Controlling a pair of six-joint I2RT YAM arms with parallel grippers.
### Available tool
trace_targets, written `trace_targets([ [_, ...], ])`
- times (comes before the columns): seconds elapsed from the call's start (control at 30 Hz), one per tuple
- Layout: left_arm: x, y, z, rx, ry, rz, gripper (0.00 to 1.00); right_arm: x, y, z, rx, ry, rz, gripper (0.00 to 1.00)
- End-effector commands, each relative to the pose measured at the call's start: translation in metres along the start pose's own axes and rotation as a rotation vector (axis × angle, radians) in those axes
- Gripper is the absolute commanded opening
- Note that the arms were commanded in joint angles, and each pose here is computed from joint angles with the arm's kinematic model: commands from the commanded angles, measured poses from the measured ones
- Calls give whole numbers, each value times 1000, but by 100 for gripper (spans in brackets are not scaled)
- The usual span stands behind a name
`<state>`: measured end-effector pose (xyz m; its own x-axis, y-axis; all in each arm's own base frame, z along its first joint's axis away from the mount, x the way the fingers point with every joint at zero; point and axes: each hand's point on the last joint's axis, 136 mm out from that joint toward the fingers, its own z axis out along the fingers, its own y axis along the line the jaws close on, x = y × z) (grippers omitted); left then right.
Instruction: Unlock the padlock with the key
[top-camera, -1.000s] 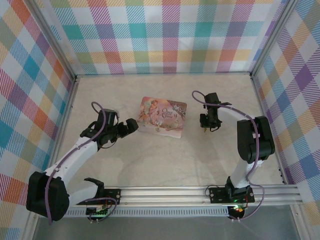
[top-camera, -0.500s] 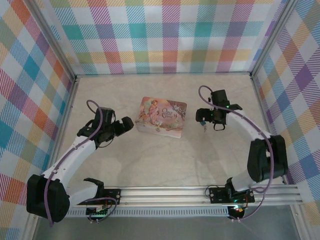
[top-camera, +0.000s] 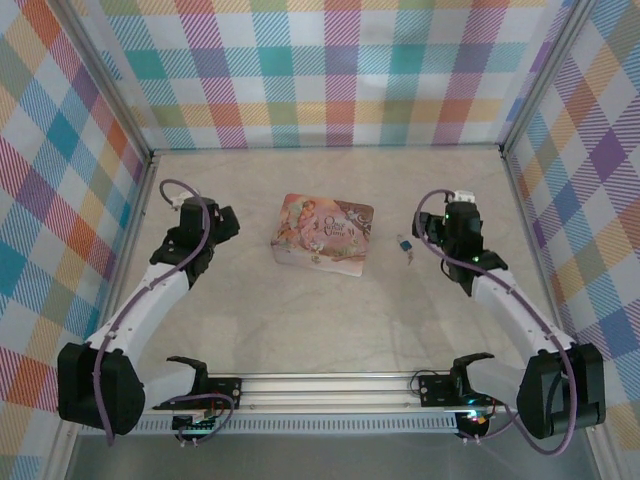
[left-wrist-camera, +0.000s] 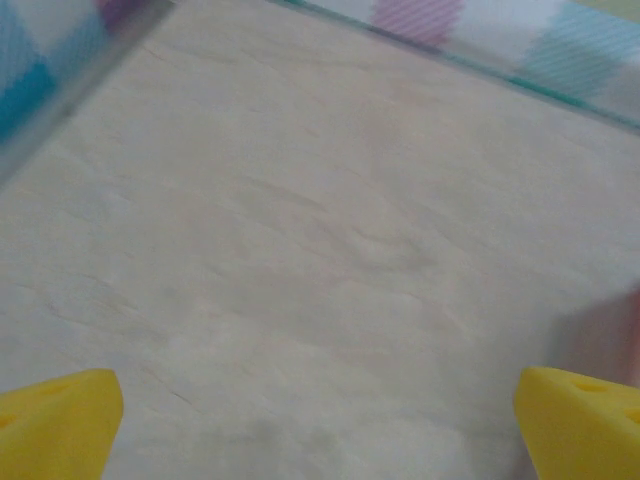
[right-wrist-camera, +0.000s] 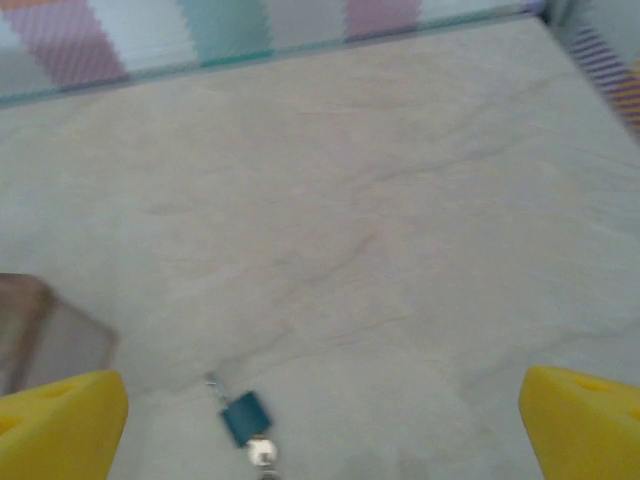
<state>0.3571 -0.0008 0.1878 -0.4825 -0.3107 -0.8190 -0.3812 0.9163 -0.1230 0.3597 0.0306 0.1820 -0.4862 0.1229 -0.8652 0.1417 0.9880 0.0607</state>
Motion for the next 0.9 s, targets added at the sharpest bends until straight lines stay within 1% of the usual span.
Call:
trace_targets([
  [0.0,-12,37,22,-165,-146,55,100,-16,-31,3,154,-240,-34,100],
  [0.07,-3,44,31,-185,-166,72,100,-3,-41,8,203,-207,-64,100],
  [0.17,13,47,48,-155,-172,33,100,16,-48,21,225,-163,-65,100],
  [0.23,20,45,57,-139,-185,31,100,23,-47,28,213,-169,-74,100],
  [0.27,22,44,60,-137,-174,53,100,25,-47,31,213,-181,-74,100],
  [0.33,22,44,63,-143,-184,66,100,29,-42,36,177,-211,-87,100],
  [0.4,19,49,58,-146,-241,40,100,33,-33,43,110,-243,-89,100],
  [0.47,23,52,57,-136,-246,32,100,39,-27,50,71,-257,-104,100],
  [0.57,46,55,69,-119,-263,28,100,42,-20,59,28,-256,-119,100],
  [0.6,42,53,70,-109,-295,26,100,46,-19,60,-8,-220,-110,100],
  [0.63,44,49,72,-101,-255,38,100,49,-18,62,-61,-222,-99,100],
  [0.67,46,46,76,-91,-240,61,100,56,-16,65,-106,-206,-96,99],
  [0.7,47,40,79,-70,-227,79,100,57,-16,70,-127,-220,-96,100],
  [0.73,49,35,83,-52,-204,101,100,55,-17,73,-115,-208,-88,100],
  [0.77,50,26,87,-15,-186,131,100,59,-20,78,-106,-137,-71,100],
  [0.8,52,18,91,7,-168,161,100,55,-22,79,-109,-171,-64,100],
  [0.83,54,15,93,7,-154,176,100,55,-26,78,-90,-168,-53,100],
  [0.87,53,15,91,12,-165,175,100,57,-29,77,-73,-161,-45,100],
])
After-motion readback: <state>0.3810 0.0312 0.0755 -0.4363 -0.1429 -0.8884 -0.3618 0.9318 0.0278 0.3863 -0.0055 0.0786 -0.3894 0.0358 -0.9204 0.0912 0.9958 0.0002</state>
